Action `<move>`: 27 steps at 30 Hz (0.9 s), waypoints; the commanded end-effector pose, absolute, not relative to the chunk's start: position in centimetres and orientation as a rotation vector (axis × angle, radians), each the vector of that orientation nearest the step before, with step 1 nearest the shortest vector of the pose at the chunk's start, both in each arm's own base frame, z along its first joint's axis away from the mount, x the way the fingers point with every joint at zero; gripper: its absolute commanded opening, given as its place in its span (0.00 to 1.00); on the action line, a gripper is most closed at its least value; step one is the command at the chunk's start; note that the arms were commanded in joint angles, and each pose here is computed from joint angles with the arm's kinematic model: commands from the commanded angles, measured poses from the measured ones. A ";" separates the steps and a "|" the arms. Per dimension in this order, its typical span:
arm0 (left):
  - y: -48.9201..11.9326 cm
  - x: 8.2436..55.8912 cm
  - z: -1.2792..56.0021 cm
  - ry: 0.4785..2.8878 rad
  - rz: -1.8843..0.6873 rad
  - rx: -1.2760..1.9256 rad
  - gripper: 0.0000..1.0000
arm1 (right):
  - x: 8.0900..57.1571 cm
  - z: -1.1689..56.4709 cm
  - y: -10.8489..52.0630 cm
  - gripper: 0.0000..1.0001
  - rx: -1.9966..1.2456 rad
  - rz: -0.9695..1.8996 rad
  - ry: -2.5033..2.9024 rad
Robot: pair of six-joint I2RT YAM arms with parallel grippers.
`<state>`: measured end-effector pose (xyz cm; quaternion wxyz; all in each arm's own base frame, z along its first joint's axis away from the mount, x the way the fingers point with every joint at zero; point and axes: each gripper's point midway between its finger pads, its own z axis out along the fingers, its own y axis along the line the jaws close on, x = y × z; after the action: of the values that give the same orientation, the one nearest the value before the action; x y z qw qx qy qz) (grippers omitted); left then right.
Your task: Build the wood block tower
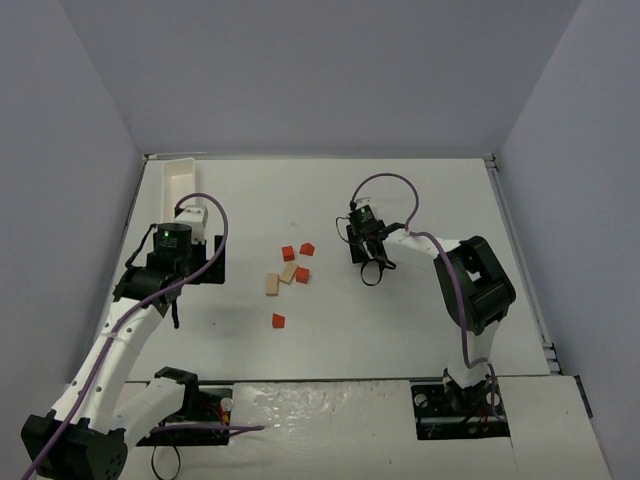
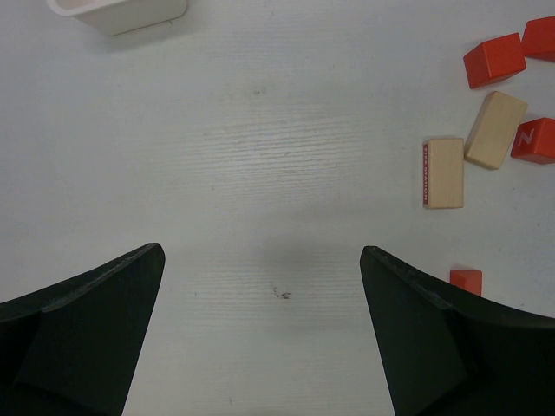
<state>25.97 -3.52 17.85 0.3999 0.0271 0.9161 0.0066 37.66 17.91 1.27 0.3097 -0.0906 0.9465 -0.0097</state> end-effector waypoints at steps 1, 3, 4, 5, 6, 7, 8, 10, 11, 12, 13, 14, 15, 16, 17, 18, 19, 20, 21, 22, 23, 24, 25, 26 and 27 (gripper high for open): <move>-3.9 27.3 19.5 2.251 -0.001 0.072 0.95 | 39.8 3.2 17.8 0.39 -0.190 -0.047 2.424; -3.9 27.2 19.4 2.251 -0.001 0.073 0.95 | 39.9 3.1 17.7 0.39 -0.180 -0.047 2.424; -3.9 27.3 19.4 2.252 -0.001 0.073 0.95 | 39.9 3.1 17.7 0.39 -0.178 -0.046 2.424; -3.9 27.3 19.4 2.252 0.000 0.073 0.95 | 39.9 3.1 17.7 0.39 -0.176 -0.047 2.424; -3.9 27.3 19.4 2.252 0.000 0.074 0.95 | 39.9 3.1 17.7 0.39 -0.174 -0.050 2.424; -3.9 27.3 19.5 2.252 -0.001 0.074 0.95 | 39.9 3.1 17.6 0.39 -0.171 -0.052 2.425; -3.9 27.3 19.5 2.252 -0.001 0.074 0.95 | 39.9 3.1 17.7 0.39 -0.168 -0.050 2.422; -3.9 27.3 19.5 2.251 -0.003 0.075 0.95 | 39.9 3.1 17.6 0.39 -0.161 -0.050 2.422; -3.9 27.3 19.5 2.250 -0.003 0.075 0.95 | 40.0 3.1 17.6 0.39 -0.153 -0.055 2.420; -3.9 27.3 19.5 2.251 -0.003 0.075 0.95 | 40.0 3.1 17.6 0.39 -0.149 -0.056 2.419; -3.9 27.3 19.4 2.253 -0.002 0.075 0.95 | 40.0 3.1 17.5 0.39 -0.144 -0.057 2.417; -3.9 27.3 19.4 2.253 -0.002 0.075 0.95 | 40.1 3.2 17.5 0.39 -0.138 -0.057 2.415; -3.9 27.3 19.4 2.253 -0.002 0.076 0.95 | 40.2 3.2 17.5 0.39 -0.133 -0.057 2.413; -3.9 27.3 19.4 2.254 -0.002 0.075 0.95 | 40.2 3.3 17.6 0.39 -0.129 -0.055 2.412; -3.9 27.3 19.4 2.253 -0.001 0.074 0.95 | 40.2 3.3 17.6 0.39 -0.126 -0.052 2.411; -3.9 27.3 19.4 2.253 -0.002 0.074 0.95 | 40.3 3.4 17.7 0.39 -0.123 -0.049 2.409; -3.9 27.3 19.4 2.253 -0.002 0.075 0.95 | 40.3 3.4 17.7 0.39 -0.120 -0.048 2.408; -3.9 27.3 19.4 2.254 -0.002 0.076 0.95 | 40.4 3.4 17.7 0.39 -0.118 -0.049 2.407; -4.0 27.3 19.4 2.255 -0.003 0.076 0.95 | 40.4 3.5 17.7 0.39 -0.111 -0.049 2.405; -4.0 27.3 19.4 2.256 -0.004 0.076 0.95 | 40.5 3.5 17.7 0.39 -0.105 -0.050 2.403; -4.0 27.3 19.4 2.256 -0.004 0.075 0.95 | 40.6 3.5 17.7 0.39 -0.101 -0.050 2.401; -4.0 27.3 19.3 2.257 -0.004 0.075 0.95 | 40.6 3.5 17.7 0.39 -0.094 -0.053 2.400; -4.0 27.3 19.3 2.257 -0.004 0.076 0.95 | 40.7 3.5 17.6 0.39 -0.087 -0.055 2.399; -4.0 27.4 19.3 2.257 -0.003 0.077 0.95 | 40.7 3.4 17.6 0.39 -0.081 -0.057 2.400; -3.9 27.4 19.4 2.256 -0.003 0.075 0.95 | 40.7 3.4 17.6 0.39 -0.077 -0.059 2.398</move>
<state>26.01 -3.53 17.69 0.3969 0.0283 0.9174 0.0074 38.28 17.29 1.55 0.3210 -0.0627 0.9448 -0.0214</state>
